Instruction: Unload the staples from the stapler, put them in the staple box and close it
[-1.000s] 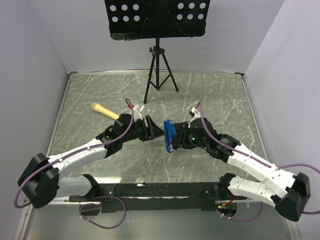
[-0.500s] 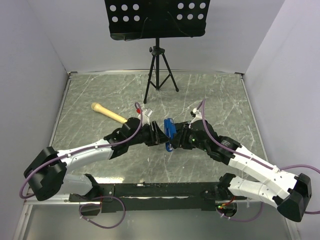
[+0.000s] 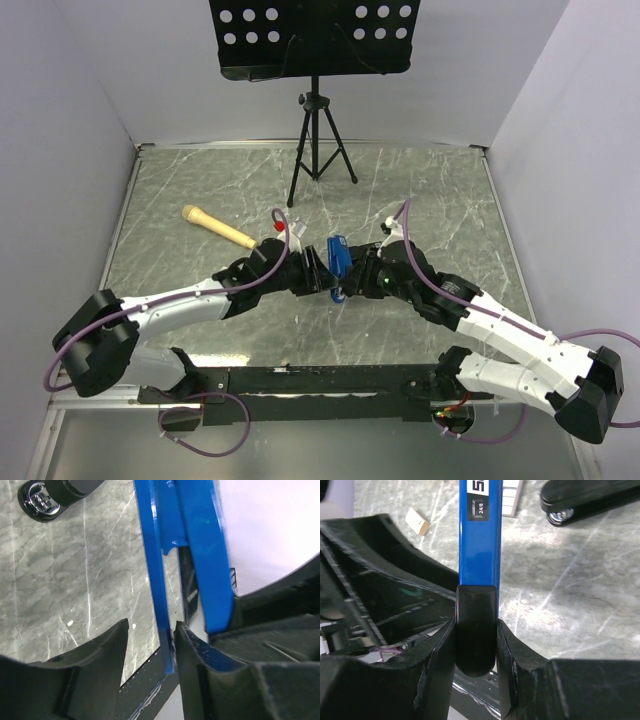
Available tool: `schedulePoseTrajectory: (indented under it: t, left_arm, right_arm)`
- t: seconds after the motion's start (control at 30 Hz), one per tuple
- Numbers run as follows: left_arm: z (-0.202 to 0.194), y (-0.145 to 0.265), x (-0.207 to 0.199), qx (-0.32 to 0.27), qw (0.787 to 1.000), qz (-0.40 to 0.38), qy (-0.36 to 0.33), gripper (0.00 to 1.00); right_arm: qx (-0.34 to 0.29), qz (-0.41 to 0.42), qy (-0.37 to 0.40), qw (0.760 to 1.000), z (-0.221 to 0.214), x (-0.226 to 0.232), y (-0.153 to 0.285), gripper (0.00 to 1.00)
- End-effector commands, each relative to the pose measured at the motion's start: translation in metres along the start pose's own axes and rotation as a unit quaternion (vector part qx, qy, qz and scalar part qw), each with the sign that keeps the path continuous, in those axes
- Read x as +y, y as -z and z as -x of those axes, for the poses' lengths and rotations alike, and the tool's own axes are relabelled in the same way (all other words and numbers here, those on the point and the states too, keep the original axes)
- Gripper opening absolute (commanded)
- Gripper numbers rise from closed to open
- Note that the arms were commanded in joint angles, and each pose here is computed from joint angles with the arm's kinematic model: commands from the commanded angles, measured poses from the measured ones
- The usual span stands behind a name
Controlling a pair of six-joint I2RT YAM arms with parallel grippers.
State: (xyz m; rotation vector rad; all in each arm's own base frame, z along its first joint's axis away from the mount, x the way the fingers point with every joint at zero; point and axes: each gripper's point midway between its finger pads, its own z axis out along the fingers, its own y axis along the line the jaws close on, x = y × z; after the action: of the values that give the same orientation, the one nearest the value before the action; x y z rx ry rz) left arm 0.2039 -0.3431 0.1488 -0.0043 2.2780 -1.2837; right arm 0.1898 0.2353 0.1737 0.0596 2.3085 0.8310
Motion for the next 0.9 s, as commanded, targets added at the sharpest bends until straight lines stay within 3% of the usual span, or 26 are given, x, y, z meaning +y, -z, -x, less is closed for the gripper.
schedulePoseTrajectory:
  t: [0.0,0.13,0.27,0.3,0.33,0.5,0.63,0.73,0.83,0.87]
  left_arm:
    - [-0.004,-0.007,-0.015,0.017,0.999,-0.033,0.006,0.48]
    - [-0.006,-0.005,-0.032,0.022,0.996,-0.083,0.019,0.44]
    - [-0.005,0.003,-0.042,0.019,0.994,-0.107,0.031,0.11]
    - [-0.005,0.004,-0.042,0.018,0.994,-0.105,0.037,0.06]
    - [-0.004,0.005,-0.043,0.017,0.993,-0.106,0.039,0.02]
    - [0.003,0.009,-0.054,0.005,0.992,-0.120,0.046,0.01]
    - [0.006,0.007,-0.054,0.001,0.992,-0.116,0.055,0.01]
    - [0.007,0.006,-0.057,0.001,0.991,-0.122,0.059,0.01]
    - [0.009,0.007,-0.060,-0.004,0.990,-0.127,0.061,0.01]
    - [0.010,0.007,-0.060,-0.006,0.990,-0.128,0.060,0.01]
  right_arm:
    - [-0.047,0.081,-0.003,0.996,0.024,0.038,0.006,0.00]
    - [-0.039,0.084,-0.003,0.996,0.019,0.039,0.003,0.00]
    - [-0.037,0.069,0.000,0.997,0.017,0.031,0.002,0.02]
    - [-0.034,0.061,0.000,0.998,0.015,0.028,0.002,0.09]
    - [-0.032,0.059,-0.001,0.998,0.014,0.026,0.001,0.27]
    - [-0.018,0.072,-0.007,0.997,-0.003,0.019,-0.006,0.65]
    - [-0.015,0.091,-0.015,0.996,-0.009,0.021,-0.008,0.66]
    - [-0.012,0.076,-0.016,0.997,-0.013,0.013,-0.011,0.59]
    - [-0.009,0.071,-0.020,0.997,-0.014,0.012,-0.012,0.58]
    - [-0.009,0.071,-0.023,0.997,-0.015,0.011,-0.012,0.52]
